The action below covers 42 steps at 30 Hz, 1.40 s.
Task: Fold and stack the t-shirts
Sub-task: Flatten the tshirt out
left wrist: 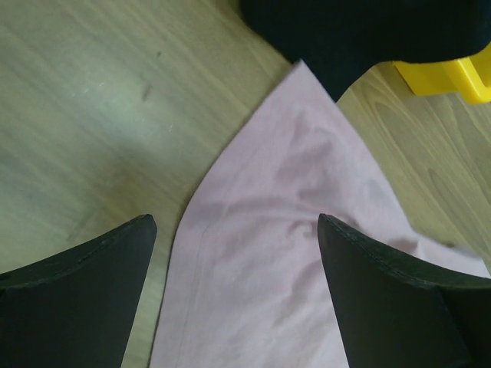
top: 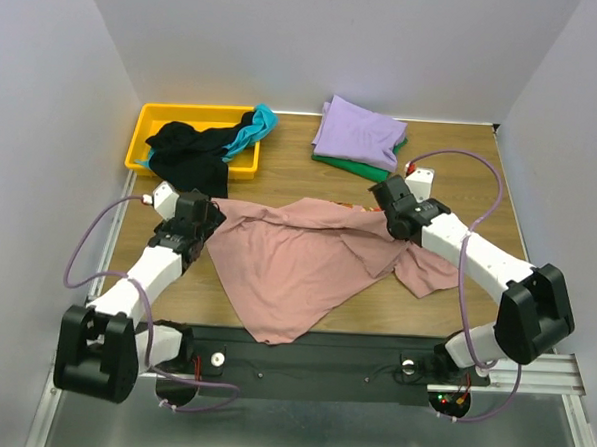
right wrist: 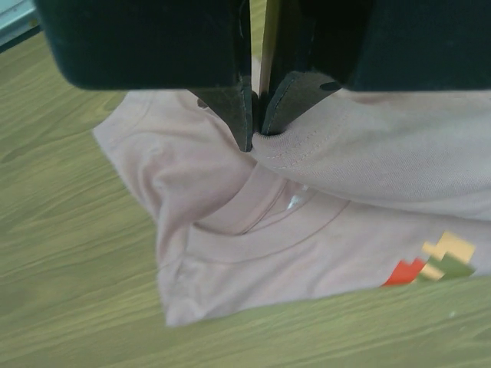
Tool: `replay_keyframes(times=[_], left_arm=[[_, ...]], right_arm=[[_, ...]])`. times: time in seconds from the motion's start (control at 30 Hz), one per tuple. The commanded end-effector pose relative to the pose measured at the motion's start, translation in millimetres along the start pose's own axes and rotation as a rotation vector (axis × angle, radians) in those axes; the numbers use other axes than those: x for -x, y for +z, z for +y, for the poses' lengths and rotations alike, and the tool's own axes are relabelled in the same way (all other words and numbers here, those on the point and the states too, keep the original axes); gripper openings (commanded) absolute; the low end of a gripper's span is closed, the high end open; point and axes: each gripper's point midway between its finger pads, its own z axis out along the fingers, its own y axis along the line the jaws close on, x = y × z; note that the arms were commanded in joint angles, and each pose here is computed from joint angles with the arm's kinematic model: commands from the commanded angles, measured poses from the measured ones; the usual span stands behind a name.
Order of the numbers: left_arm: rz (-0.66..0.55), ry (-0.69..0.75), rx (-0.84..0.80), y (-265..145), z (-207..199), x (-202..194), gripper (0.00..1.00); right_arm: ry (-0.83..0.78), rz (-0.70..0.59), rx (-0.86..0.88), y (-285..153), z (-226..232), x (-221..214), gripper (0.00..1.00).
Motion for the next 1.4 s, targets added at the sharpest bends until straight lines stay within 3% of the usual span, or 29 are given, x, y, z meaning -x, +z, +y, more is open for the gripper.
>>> replay_keyframes(times=[0.0, 0.27, 0.37, 0.67, 0.9, 1.37], left_arm=[[-0.025, 0.009, -0.121, 13, -41, 23, 0.98], [0.001, 0.038, -0.219, 29, -76, 28, 0.9], [-0.032, 0.075, -0.178, 40, -75, 35, 0.88], [0.023, 0.176, -0.046, 85, -70, 23, 0.74], [0.058, 0.22, 0.047, 107, -56, 11, 0.7], [0.123, 0.269, 0.097, 104, -37, -21, 0.62]], right_arm=[[-0.008, -0.079, -0.086, 1, -16, 34, 0.09], [-0.031, -0.046, -0.079, 14, -10, 36, 0.07], [-0.04, -0.033, -0.063, 16, -6, 32, 0.06], [-0.053, -0.017, -0.021, 21, 4, 26, 0.05], [-0.048, -0.013, -0.012, 22, 5, 23, 0.05], [-0.036, -0.019, -0.013, 20, 2, 22, 0.05]])
